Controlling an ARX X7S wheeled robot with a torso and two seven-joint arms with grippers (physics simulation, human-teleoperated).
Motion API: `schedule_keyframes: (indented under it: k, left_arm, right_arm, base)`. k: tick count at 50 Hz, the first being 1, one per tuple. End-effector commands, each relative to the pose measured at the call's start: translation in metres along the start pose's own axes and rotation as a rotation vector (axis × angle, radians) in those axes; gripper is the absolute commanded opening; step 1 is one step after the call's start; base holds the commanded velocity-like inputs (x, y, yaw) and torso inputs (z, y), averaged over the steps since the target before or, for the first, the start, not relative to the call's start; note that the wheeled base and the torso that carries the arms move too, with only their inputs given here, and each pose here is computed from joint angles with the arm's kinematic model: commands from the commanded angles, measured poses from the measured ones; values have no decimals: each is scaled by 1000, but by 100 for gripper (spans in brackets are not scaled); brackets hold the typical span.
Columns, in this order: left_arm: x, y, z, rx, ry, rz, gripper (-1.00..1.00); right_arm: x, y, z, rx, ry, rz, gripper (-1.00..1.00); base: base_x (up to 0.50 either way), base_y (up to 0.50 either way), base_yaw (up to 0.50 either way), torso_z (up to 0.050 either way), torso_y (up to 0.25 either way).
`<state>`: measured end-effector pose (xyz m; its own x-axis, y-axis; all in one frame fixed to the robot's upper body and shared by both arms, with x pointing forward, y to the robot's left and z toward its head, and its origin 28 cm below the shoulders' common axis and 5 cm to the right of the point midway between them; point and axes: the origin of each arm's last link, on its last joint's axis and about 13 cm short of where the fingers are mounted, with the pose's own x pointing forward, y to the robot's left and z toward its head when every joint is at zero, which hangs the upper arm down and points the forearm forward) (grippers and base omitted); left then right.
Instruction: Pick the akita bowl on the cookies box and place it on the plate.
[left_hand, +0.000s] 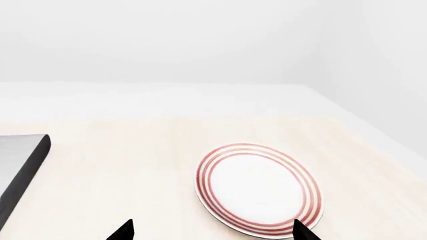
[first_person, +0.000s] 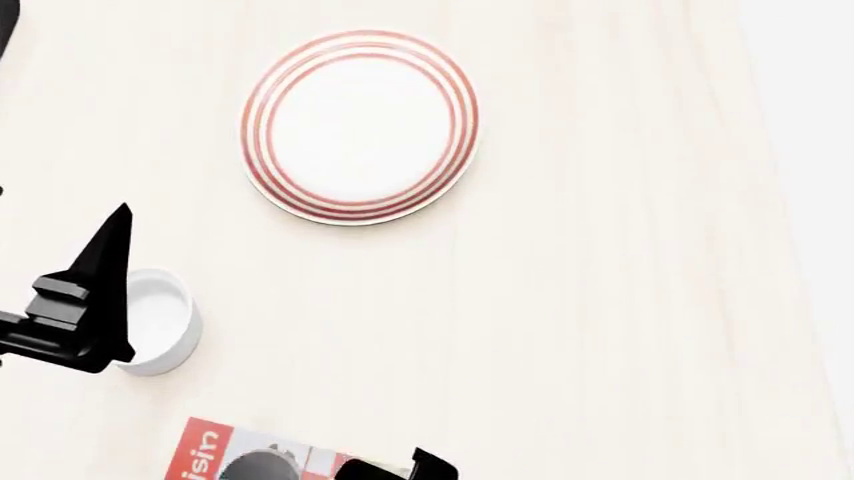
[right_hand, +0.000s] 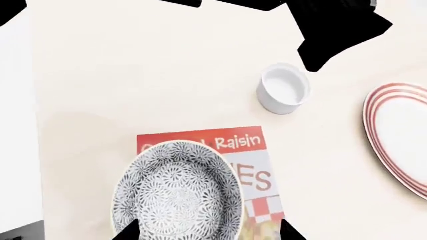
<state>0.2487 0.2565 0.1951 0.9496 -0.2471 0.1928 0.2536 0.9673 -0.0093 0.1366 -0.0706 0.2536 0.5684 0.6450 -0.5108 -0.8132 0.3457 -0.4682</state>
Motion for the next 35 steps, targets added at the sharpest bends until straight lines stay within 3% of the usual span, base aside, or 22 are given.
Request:
schedule_keyframes:
  k: [1,19,35]
  left_arm:
    - [0,0,0,1,-5,-1,100]
    - [-2,0,0,3,-6,-12,100]
    - [-3,1,-1,0,-8,-12,100]
  right_arm:
    - [8,4,5,-44,67,63,100]
    - [17,13,16,-119,88,149,100]
    - [28,21,12,-122,116,187,100]
  base:
    - [0,0,0,0,0]
    - [0,0,0,0,0]
    - [0,0,0,0,0]
